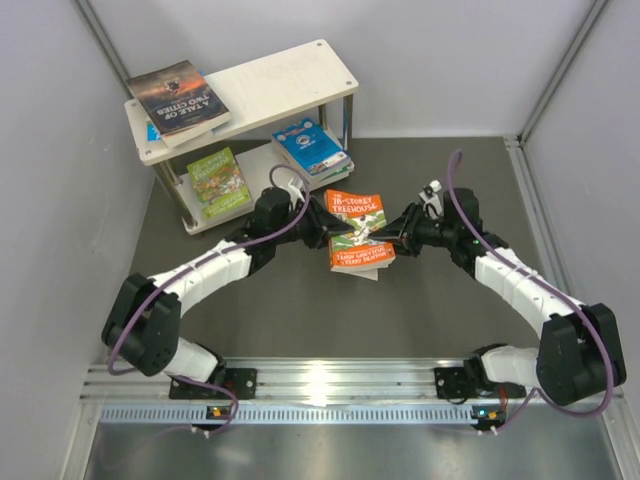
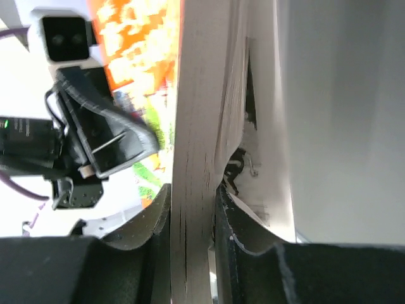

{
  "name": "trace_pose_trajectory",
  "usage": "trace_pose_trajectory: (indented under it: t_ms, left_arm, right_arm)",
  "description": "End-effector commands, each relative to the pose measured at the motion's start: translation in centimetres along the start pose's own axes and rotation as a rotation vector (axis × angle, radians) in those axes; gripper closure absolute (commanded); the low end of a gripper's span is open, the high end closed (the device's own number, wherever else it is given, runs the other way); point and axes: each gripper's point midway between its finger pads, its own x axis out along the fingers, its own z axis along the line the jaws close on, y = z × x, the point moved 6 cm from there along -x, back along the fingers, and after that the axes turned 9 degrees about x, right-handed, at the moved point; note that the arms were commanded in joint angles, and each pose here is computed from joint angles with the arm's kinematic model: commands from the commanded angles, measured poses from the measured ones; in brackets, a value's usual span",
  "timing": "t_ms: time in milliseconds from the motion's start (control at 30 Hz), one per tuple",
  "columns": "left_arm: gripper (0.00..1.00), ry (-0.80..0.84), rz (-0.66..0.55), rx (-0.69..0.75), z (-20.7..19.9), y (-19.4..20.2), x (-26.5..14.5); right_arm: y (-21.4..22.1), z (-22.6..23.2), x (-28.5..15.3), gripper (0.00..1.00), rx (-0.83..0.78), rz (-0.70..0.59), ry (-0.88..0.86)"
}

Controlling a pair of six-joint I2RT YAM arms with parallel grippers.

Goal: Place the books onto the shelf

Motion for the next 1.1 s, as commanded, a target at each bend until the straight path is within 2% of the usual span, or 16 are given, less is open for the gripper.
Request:
trace_pose_trajectory:
  t_ms: [0,33,100,133,167,200,233,300,367,467,533,567,600,800,933,1067]
  left_arm:
    - [0.86,0.088,-0.042,0.055,-2.7,-0.6,-1.3]
    - [1.0,0.059,-0.032,0.061,-2.5,-0.6,-1.6]
    - [1.0,0.038,-0.048,0.092,-3.7,-1.2,-2.3]
    - [1.0,0.012,-0.066,0.122,-3.6,-1.6,-2.7]
    - [1.0,-0.042,-0.049,0.112,-3.1,-1.4,-3.1]
    - [1.0,-0.041,-0.076,0.128,-3.8,-2.1,-3.9]
    - [1.0,-0.077,-0.077,0.127,-3.5,-2.2,-4.3]
    - [1.0,-0.075,-0.108,0.149,-4.2,-2.9,-5.5]
    - [1.0,-0.088,-0.123,0.148,-4.4,-3.1,-6.2]
    - [1.0,-0.055,-0.167,0.16,-5.9,-3.6,-7.8]
    - [1.0,-0.039,-0.193,0.153,-6.6,-3.9,-8.4]
    - [1.0,-0.031,-0.21,0.155,-7.0,-4.0,-8.9]
    - [1.0,-0.023,-0.221,0.148,-7.4,-4.1,-9.2]
    - [1.0,-0.046,-0.264,0.149,-7.7,-4.2,-10.9]
    - [1.0,-0.046,-0.284,0.133,-7.4,-3.7,-11.8]
    - [1.0,-0.045,-0.295,0.127,-7.3,-3.5,-12.2]
  right_arm:
    - [0.2,3.4,-0.2,1.0,-0.065,0.019,-0.155]
    - [0.2,2.9,-0.1,0.98,-0.069,0.023,-0.127]
    - [0.2,2.8,-0.2,0.79,-0.107,0.025,-0.091]
    - [0.2,0.4,-0.3,0.55,-0.131,0.014,0.064]
    - [-0.8,0.9,-0.6,0.45,-0.182,-0.023,0.152]
    - [0.0,-2.2,-2.1,0.37,-0.197,0.016,0.379]
    - [-1.6,-2.9,-2.9,0.25,-0.237,-0.096,0.535]
    - [-1.9,-5.3,-4.2,0.14,-0.237,-0.086,0.706]
    - [-1.6,-6.1,-4.5,0.01,-0.227,-0.075,0.72]
    - [0.6,-5.7,-3.1,0.0,-0.155,0.018,0.497]
    - [1.6,-3.3,-1.4,0.0,-0.064,0.062,0.23]
    - [2.6,-4.5,-1.2,0.0,-0.003,0.08,0.181]
    - [2.5,-2.2,-0.4,0.0,0.026,0.059,0.024]
    - [3.6,3.2,-2.2,0.0,0.084,0.023,-0.429]
    - [3.6,5.2,-2.9,0.0,0.101,0.0,-0.583]
    - [3.7,6.2,-2.1,0.0,0.079,0.017,-0.592]
